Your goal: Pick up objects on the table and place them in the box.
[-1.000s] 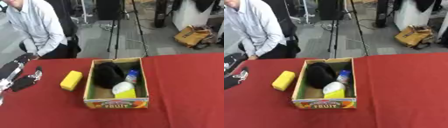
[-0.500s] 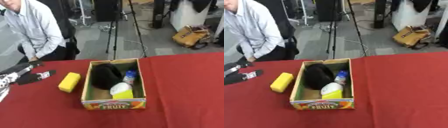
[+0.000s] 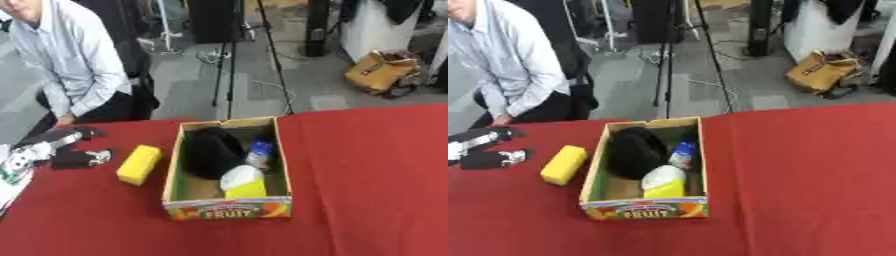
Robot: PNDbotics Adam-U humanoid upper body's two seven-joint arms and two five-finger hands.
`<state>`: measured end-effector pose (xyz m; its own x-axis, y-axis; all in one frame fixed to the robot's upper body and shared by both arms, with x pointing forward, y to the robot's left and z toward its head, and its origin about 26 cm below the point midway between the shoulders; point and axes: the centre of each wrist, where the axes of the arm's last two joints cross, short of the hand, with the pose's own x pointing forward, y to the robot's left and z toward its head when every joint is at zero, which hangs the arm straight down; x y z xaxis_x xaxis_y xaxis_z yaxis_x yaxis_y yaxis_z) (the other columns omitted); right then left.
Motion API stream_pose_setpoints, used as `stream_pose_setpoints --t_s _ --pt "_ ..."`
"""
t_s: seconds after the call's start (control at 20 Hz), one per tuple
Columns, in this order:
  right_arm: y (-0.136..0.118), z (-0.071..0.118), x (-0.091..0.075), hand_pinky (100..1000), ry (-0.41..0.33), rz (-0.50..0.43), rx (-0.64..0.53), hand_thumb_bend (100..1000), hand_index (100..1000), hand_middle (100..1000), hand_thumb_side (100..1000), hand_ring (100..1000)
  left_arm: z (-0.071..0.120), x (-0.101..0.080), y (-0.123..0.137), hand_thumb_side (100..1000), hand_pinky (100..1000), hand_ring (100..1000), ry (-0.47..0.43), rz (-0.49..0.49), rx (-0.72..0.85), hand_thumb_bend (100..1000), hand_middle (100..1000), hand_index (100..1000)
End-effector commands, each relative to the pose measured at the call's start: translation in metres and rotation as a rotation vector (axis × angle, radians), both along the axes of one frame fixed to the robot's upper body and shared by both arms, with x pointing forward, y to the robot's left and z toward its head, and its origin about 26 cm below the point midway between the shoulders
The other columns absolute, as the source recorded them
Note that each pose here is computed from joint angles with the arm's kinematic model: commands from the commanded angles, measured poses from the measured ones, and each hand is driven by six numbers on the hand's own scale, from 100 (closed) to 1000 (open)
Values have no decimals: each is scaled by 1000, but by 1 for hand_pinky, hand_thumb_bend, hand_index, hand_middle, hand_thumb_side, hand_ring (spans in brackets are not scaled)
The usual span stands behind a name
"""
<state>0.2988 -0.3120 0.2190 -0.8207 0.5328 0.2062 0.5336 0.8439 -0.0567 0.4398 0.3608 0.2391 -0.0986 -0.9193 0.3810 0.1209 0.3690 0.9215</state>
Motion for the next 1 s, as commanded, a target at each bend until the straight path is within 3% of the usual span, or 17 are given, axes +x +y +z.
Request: stream_pose_setpoints --t_s 0.05,0.4,0.45,0.6,0.75,1.0 --pt "1 7 -4 887 -19 10 -5 100 826 781 1000 870 1 7 6 700 1000 1000 -6 50 -39 275 1000 1000" --pt "2 5 -4 888 -5 17 3 100 826 780 1000 870 -10 19 -4 738 1000 1000 47 98 -88 320 1000 1000" --pt "2 4 -4 889 -3 18 4 100 826 780 1000 870 -14 21 -7 765 1000 1000 76 111 -94 380 1000 1000" --pt "2 3 -4 890 5 20 9 100 825 779 1000 870 -20 29 -19 774 1000 1000 149 137 -108 400 1000 1000" --pt "3 2 -4 892 14 28 11 100 820 777 1000 869 -24 32 -31 858 1000 1000 179 128 -119 498 1000 1000" --pt "5 0 -4 893 27 46 13 100 815 775 1000 869 -34 35 -37 931 1000 1000 208 119 -168 581 1000 1000"
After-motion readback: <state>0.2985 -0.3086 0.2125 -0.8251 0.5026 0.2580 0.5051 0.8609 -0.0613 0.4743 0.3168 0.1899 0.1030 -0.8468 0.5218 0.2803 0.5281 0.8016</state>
